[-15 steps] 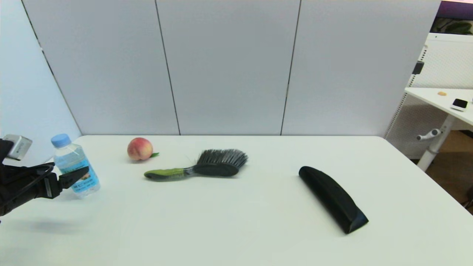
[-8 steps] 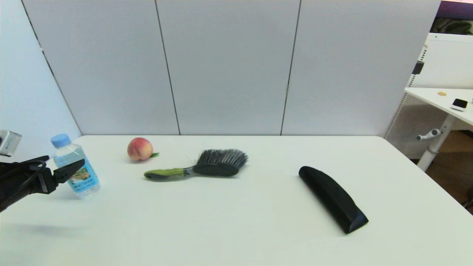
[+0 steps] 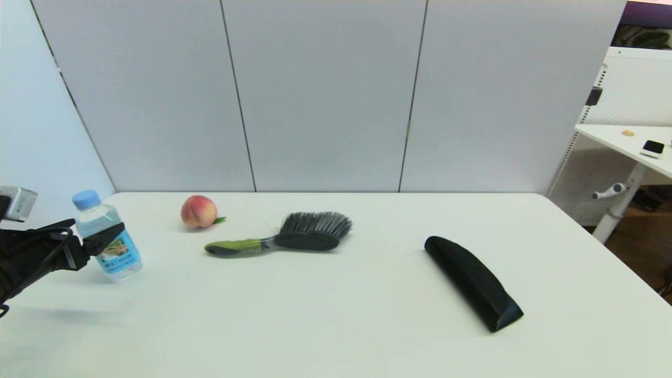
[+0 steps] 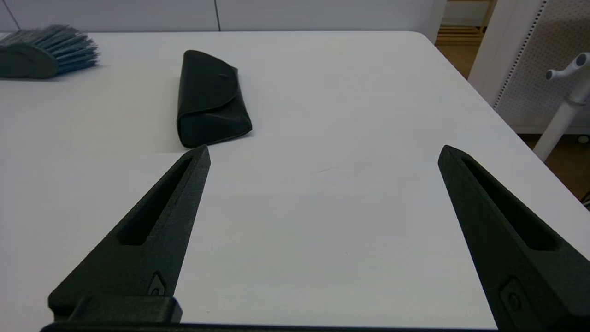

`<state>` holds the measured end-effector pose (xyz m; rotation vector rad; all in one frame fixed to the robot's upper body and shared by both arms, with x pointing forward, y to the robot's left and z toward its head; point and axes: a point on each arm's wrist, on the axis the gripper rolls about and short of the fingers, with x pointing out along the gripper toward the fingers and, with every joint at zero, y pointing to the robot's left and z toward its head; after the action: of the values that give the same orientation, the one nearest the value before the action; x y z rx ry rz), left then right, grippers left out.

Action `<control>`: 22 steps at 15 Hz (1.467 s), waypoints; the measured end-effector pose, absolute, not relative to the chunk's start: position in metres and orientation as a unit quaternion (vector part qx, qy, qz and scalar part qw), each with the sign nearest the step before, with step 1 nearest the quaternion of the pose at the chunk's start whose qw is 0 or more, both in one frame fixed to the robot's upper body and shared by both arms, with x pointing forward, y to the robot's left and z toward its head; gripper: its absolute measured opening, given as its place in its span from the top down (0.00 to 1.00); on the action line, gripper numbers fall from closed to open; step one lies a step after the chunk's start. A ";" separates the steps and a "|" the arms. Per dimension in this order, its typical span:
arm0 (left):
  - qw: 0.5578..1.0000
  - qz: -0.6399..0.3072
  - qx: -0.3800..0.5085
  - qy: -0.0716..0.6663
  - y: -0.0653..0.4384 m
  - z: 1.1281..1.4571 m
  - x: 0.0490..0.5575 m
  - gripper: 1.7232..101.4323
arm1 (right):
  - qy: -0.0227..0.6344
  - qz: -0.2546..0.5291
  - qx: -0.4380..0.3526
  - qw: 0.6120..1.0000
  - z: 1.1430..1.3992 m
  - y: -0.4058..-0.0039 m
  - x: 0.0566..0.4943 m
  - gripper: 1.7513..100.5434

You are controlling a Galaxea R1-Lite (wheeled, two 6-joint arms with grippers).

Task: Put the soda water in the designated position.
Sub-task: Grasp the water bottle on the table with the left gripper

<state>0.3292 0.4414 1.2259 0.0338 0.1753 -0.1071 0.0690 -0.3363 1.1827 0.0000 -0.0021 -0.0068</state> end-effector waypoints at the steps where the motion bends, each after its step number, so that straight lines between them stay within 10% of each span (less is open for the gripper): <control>1: 0.994 -0.054 0.015 0.090 0.442 1.223 0.331 0.04 | -0.001 -0.003 0.000 1.000 1.183 -0.336 0.069 0.03; 19: 0.993 -0.093 0.024 0.073 0.435 1.211 0.369 0.04 | -0.001 -0.003 0.000 1.000 1.183 -0.336 0.069 0.03; 22: 0.992 -0.093 0.023 0.076 0.435 1.209 0.370 0.29 | -0.001 -0.003 0.000 1.000 1.183 -0.336 0.069 0.03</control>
<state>0.3700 0.4355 1.2089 0.0470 0.1528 -0.1867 0.0690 -0.3363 1.1827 0.0004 -0.0021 -0.0064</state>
